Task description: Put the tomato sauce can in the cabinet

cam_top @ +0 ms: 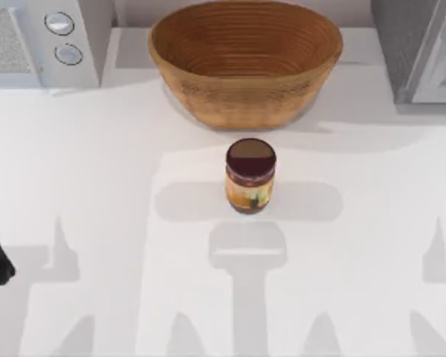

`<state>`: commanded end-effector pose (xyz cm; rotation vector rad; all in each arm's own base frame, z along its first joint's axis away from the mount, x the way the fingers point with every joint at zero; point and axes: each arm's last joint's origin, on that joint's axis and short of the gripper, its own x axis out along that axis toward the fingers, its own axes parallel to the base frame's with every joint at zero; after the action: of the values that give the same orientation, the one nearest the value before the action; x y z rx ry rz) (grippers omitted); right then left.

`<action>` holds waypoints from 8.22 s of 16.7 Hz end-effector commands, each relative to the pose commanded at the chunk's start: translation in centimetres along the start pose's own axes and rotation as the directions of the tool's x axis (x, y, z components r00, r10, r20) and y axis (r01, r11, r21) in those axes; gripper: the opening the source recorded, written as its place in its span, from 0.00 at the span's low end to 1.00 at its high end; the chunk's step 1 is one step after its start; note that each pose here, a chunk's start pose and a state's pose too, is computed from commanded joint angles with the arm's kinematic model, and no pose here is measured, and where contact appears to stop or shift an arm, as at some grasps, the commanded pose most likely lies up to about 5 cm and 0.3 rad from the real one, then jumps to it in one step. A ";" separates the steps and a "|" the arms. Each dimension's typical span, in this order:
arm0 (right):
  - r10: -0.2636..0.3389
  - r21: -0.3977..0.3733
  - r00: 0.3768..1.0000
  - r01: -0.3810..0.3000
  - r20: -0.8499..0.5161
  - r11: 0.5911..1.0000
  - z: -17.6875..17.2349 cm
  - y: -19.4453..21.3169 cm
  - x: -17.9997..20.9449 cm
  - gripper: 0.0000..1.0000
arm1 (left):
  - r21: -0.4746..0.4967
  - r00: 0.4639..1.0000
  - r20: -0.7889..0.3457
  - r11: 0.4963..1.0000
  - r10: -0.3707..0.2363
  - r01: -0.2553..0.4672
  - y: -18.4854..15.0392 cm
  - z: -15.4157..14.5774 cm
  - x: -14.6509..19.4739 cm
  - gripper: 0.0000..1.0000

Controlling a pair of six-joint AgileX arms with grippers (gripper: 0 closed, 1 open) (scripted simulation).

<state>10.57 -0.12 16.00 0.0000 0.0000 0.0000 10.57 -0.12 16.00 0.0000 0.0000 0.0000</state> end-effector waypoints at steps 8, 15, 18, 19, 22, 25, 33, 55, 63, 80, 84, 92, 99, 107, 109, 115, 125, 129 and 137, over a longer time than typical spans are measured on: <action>0.100 -0.017 0.995 -0.100 0.002 0.995 2.6 0.5 0.7 1.00 | 0.000 1.000 0.000 1.000 0.000 0.000 0.0 0.0 0.0 1.00; 0.340 -0.057 0.940 -0.341 -0.021 0.938 7.0 2.0 4.2 1.00 | 0.000 1.000 0.000 1.000 0.000 0.000 0.0 0.0 0.0 1.00; 0.437 -0.066 0.899 -0.438 -0.038 0.896 8.0 2.8 6.2 1.00 | 0.000 1.000 0.000 1.000 0.000 0.000 0.0 0.0 0.0 1.00; 0.467 -0.068 0.883 -0.469 -0.043 0.881 8.3 3.1 6.9 1.00 | 0.000 1.000 0.000 1.000 0.000 0.000 0.0 0.0 0.0 1.00; 0.550 -0.074 0.833 -0.554 -0.060 0.829 8.7 3.9 9.1 1.00 | 0.000 1.000 0.000 1.000 0.000 0.000 0.0 0.0 0.0 1.00; 0.624 -0.078 0.777 -0.629 -0.078 0.773 8.5 4.7 11.4 1.00 | 0.000 1.000 0.000 1.000 0.000 0.000 0.0 0.0 0.0 1.00; 0.778 -0.074 0.617 -0.787 -0.120 0.613 6.2 6.7 16.9 1.00 | 0.000 1.000 0.000 1.000 0.000 0.000 0.0 0.0 0.0 1.00; 0.973 0.002 0.180 -0.983 -0.148 0.182 -7.0 11.1 25.7 1.00 | 0.000 1.000 0.000 1.000 0.000 0.000 0.0 0.0 0.0 1.00; 0.992 0.006 0.049 -0.999 -0.116 0.050 -11.9 12.0 27.6 1.00 | 0.000 1.000 0.000 1.000 0.000 0.000 0.0 0.0 0.0 1.00; 0.995 0.000 0.010 -1.000 -0.100 0.010 -13.7 15.4 28.8 1.00 | 0.000 1.000 0.000 1.000 0.000 0.000 0.0 0.0 0.0 1.00; 0.995 0.000 0.010 -1.000 -0.100 0.010 -14.1 18.1 28.6 1.00 | 0.000 1.000 0.000 1.000 0.000 0.000 0.0 0.0 0.0 1.00; 0.995 0.000 0.010 -1.000 -0.100 0.010 -14.1 18.1 28.6 0.62 | 0.000 1.000 0.000 1.000 0.000 0.000 0.0 0.0 0.0 1.00; 0.995 0.000 0.010 -1.000 -0.100 0.010 -14.1 18.1 28.6 0.10 | 0.000 1.000 0.000 1.000 0.000 0.000 0.0 0.0 0.0 1.00; 0.995 0.000 0.010 -1.000 -0.100 0.010 -14.1 18.1 28.6 0.00 | 0.000 1.000 0.000 1.000 0.000 0.000 0.0 0.0 0.0 1.00; 0.995 0.000 0.013 -1.000 -0.099 0.013 -14.1 18.0 28.6 0.00 | 0.000 1.000 0.000 1.000 0.000 0.000 0.0 0.0 0.0 1.00; 0.995 -0.003 0.018 -1.000 -0.099 0.018 -8.6 18.2 29.4 0.00 | 0.000 1.000 0.000 1.000 0.000 0.000 0.0 0.0 0.0 1.00; 0.995 0.000 0.013 -1.000 -0.099 0.013 0.9 18.0 28.6 0.00 | 0.000 1.000 0.000 1.000 0.000 0.000 0.0 0.0 0.0 1.00; 0.992 0.079 0.020 -0.996 -0.124 0.030 0.1 17.6 28.0 0.00 | 0.000 1.000 0.000 1.000 0.000 0.000 0.0 0.0 0.0 1.00; 0.895 0.096 0.411 -0.897 -0.172 0.430 8.1 10.3 21.0 0.00 | 0.000 1.000 0.000 1.000 0.000 0.000 0.0 0.0 0.0 1.00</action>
<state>31.60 10.13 24.06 -0.0118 0.2090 1.1281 10.57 -0.12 16.00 0.0000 0.0000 0.0000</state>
